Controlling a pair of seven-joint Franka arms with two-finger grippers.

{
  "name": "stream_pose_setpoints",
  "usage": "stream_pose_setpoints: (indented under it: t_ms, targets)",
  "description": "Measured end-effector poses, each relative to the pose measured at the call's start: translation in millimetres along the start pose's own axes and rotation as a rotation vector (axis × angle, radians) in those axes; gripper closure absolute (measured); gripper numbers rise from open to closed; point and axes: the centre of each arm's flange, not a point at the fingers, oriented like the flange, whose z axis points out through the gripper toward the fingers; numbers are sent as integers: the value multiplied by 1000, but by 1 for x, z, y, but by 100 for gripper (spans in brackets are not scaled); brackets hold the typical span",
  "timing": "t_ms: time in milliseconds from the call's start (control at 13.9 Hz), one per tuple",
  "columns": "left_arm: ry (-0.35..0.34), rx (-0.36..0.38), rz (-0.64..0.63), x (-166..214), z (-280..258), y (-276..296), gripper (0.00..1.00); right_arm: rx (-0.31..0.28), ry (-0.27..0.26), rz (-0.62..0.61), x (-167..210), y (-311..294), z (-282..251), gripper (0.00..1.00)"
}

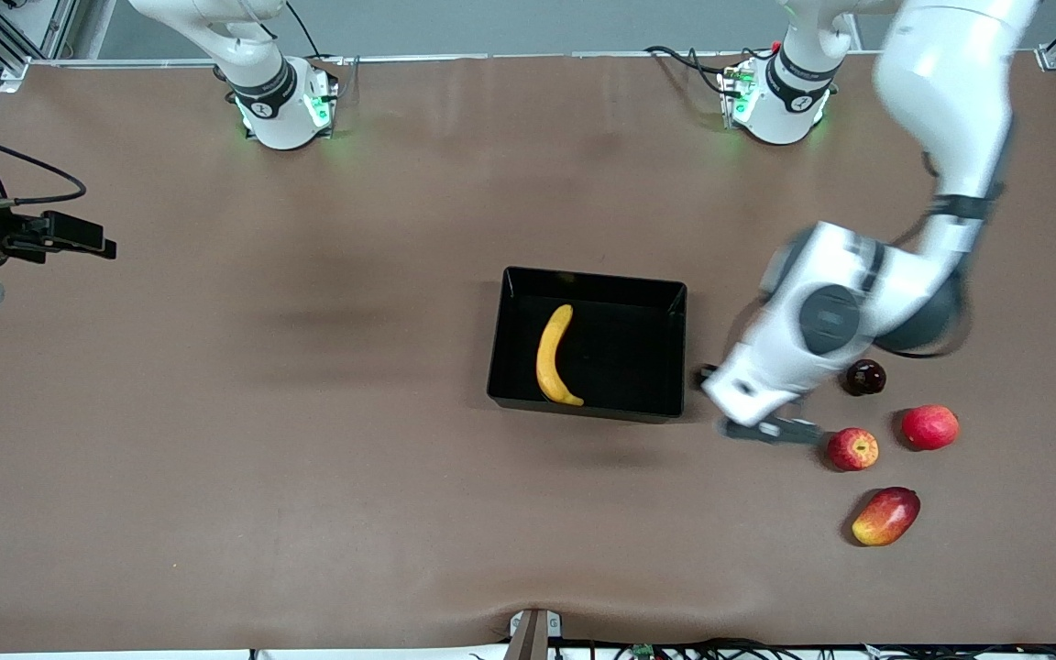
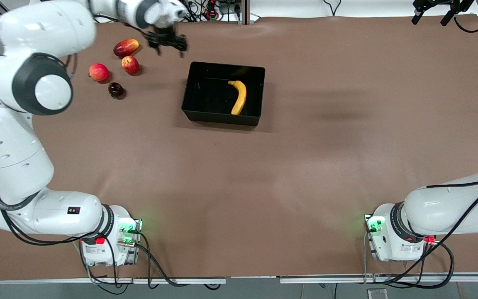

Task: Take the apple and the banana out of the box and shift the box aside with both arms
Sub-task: 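Open the left gripper, return to the box and grasp the banana, then carry the banana with the left gripper while the right gripper grasps the box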

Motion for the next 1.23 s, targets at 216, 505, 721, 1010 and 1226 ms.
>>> stream_pose_setpoints:
  t_ms: [216, 505, 721, 1010, 1226]
  targets:
    - [28, -37, -6, -35, 20, 110, 0, 0, -4, 0, 0, 0, 0, 0]
    - [93, -136, -22, -68, 72, 204, 0, 0, -7, 0, -1, 0, 1, 0]
    - [96, -164, 7, -79, 109, 226, 0, 1, -8, 2, -1, 0, 1, 0]
    - [95, -154, 33, -83, 139, 231, 0, 1, -7, 4, -1, 0, 0, 0]
    - [100, -123, 67, -84, 157, 230, 26, 26, -3, -1, 1, -3, 1, 0]
